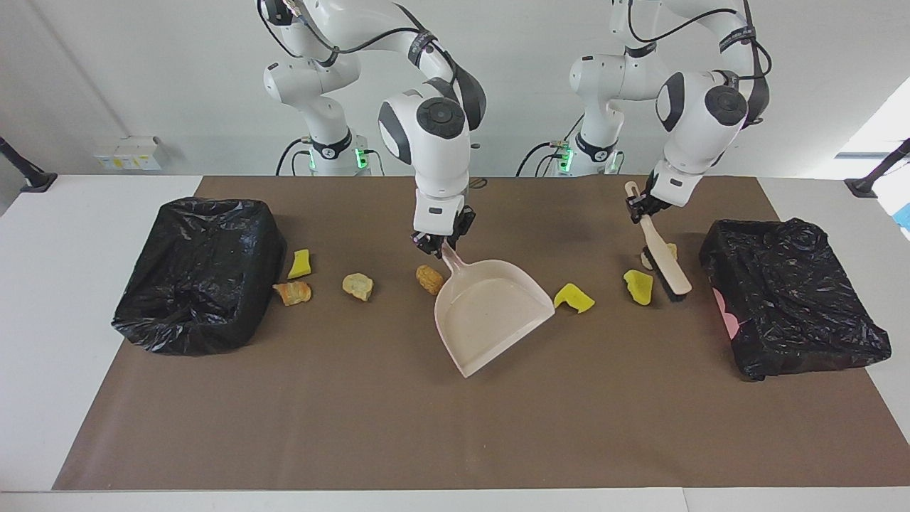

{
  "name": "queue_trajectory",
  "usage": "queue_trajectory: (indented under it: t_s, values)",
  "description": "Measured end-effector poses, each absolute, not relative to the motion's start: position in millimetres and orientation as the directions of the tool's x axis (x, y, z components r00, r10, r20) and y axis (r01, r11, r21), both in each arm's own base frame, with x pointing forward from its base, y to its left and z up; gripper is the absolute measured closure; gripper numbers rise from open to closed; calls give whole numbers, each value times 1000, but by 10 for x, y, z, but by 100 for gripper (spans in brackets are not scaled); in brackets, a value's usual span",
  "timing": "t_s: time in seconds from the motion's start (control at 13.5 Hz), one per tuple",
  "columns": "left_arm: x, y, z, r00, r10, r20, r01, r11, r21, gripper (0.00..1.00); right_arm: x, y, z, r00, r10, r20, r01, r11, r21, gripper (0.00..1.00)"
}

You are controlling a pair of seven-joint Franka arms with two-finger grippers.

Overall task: Sweep and dump trash in bin
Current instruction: 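Carry the dustpan with the right gripper while the left gripper lifts the brush, then sweep the sponge pieces into the dustpan with the left gripper's brush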

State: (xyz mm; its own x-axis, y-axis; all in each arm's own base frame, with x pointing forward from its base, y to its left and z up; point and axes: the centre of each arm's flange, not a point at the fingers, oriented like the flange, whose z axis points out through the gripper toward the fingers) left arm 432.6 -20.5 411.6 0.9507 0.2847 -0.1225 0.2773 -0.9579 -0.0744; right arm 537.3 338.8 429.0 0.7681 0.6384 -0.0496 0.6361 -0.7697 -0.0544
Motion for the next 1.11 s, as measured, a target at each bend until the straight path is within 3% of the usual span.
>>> queue_trajectory:
  t_s: [0.44, 0.74, 1.11]
  values:
    - [3914, 262, 3991, 924, 360, -127, 342, -929, -144, 74, 4941, 3402, 4064, 576, 813, -84, 811, -581, -70, 69]
    - [3539, 221, 3902, 919, 356, -169, 331, -930, -159, 74, 4756, 3312, 4034, 496, 856, -148, 867, -497, 31, 69]
    - [3562, -50, 3711, 936, 299, -185, 274, -950, -150, 74, 4652, 3446, 3862, 390, 905, -167, 921, -385, 65, 69]
